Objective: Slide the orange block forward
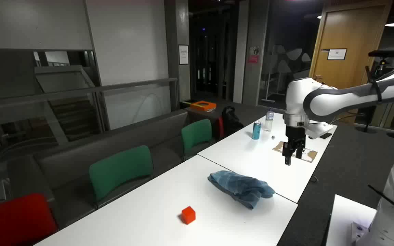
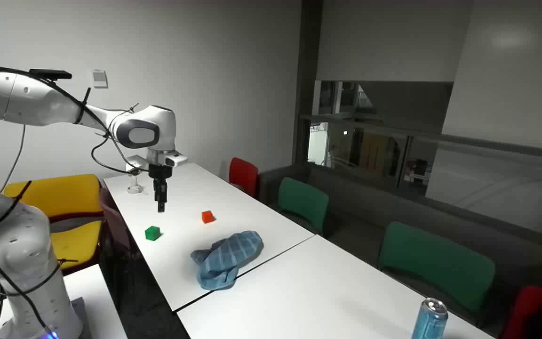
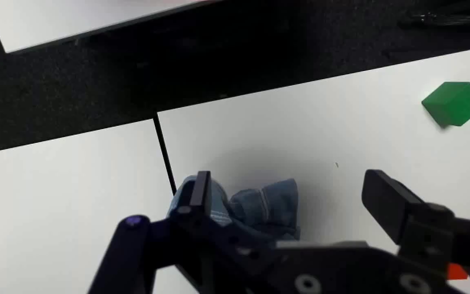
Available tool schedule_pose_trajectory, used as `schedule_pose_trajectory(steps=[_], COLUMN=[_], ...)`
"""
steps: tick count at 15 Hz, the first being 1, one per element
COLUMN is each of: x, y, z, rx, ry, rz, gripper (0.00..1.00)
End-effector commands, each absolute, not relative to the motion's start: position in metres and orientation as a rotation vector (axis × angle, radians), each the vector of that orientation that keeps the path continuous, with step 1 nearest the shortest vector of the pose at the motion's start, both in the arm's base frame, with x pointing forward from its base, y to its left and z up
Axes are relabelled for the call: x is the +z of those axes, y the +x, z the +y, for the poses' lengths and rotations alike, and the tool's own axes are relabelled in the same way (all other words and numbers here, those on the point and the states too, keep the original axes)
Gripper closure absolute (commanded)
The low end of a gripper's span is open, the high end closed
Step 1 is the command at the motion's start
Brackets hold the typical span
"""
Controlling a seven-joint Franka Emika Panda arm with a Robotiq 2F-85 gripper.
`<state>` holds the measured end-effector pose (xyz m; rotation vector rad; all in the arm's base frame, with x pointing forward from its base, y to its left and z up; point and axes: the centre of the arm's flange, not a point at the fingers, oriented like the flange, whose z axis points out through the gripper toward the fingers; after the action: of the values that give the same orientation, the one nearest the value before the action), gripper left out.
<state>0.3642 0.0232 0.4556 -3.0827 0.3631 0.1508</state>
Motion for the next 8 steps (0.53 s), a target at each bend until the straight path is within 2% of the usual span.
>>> schedule_pose_trajectory(steps=[1, 8], x=[0.456, 0.459], y=[0.364, 0.379], z=[0.023, 0.031], rx=[0.151, 0.124], ry=[-3.083, -3.074], rz=[0.363, 0.379], gripper=[0.00, 0.00])
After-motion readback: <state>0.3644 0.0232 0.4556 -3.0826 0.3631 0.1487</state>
